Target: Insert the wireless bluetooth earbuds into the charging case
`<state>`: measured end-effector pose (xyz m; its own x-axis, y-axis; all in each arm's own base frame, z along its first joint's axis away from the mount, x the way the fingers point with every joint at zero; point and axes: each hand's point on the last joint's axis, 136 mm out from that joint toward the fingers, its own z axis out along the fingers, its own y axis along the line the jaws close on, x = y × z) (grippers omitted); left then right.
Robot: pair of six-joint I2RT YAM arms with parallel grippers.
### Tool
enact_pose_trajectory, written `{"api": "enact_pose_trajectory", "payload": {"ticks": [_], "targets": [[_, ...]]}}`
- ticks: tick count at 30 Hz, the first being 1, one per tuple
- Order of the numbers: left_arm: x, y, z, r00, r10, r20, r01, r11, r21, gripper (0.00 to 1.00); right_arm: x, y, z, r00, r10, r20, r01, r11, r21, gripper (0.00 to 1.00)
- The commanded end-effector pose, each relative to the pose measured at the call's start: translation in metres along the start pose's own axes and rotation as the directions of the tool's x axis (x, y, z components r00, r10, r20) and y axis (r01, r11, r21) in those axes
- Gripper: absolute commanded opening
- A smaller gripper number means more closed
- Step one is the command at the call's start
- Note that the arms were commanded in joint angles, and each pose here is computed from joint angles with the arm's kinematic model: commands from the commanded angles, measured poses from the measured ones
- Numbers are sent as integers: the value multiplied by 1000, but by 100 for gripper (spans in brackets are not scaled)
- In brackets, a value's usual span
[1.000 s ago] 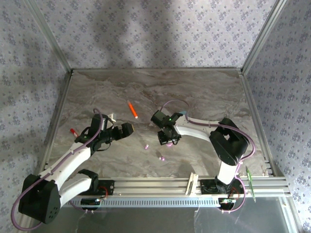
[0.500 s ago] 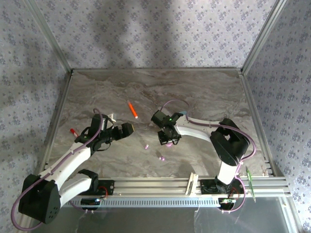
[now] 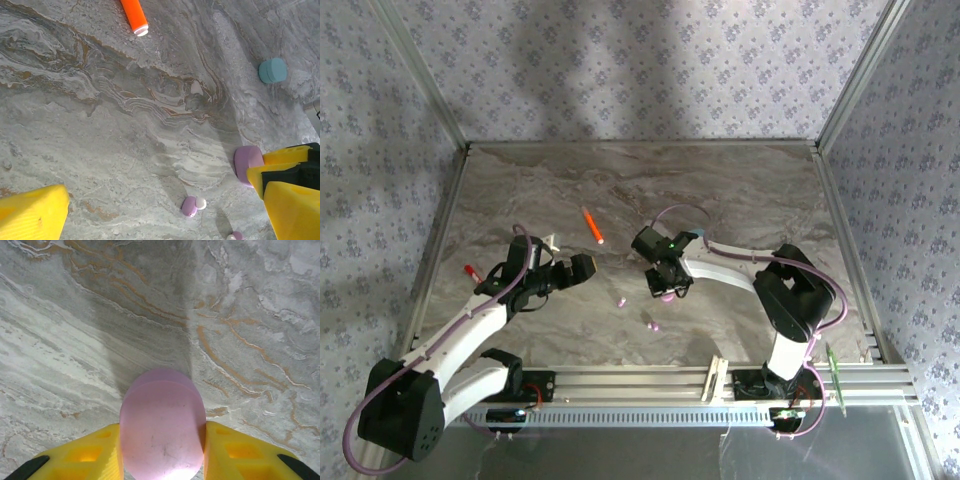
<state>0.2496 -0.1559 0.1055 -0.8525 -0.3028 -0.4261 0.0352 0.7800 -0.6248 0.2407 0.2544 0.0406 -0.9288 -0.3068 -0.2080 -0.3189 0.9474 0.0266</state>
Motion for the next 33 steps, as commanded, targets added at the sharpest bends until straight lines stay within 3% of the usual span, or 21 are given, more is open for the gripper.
{"api": "enact_pose_trajectory", "payload": {"ticks": [1,13,18,30,33], "targets": [[-3,-14,-1,1000,18,6,-18,999,47,100,2,-5,-8,1000,15,7,-15,1000,-21,38],[9,-54,19,996,81,-45,-75,989,128,100,-5,-13,-21,992,114,60,-95,963,-252,38],[15,-76,31,994,83,-74,-67,977,200,95,-9,-20,-27,981,186,62,-151,919,-365,38],[45,-134,74,978,103,-182,-32,933,358,56,-17,-24,-45,952,301,59,-220,803,-554,38],[53,-144,84,972,113,-208,-27,926,376,52,-19,-25,-48,944,325,53,-235,778,-583,38]]}}
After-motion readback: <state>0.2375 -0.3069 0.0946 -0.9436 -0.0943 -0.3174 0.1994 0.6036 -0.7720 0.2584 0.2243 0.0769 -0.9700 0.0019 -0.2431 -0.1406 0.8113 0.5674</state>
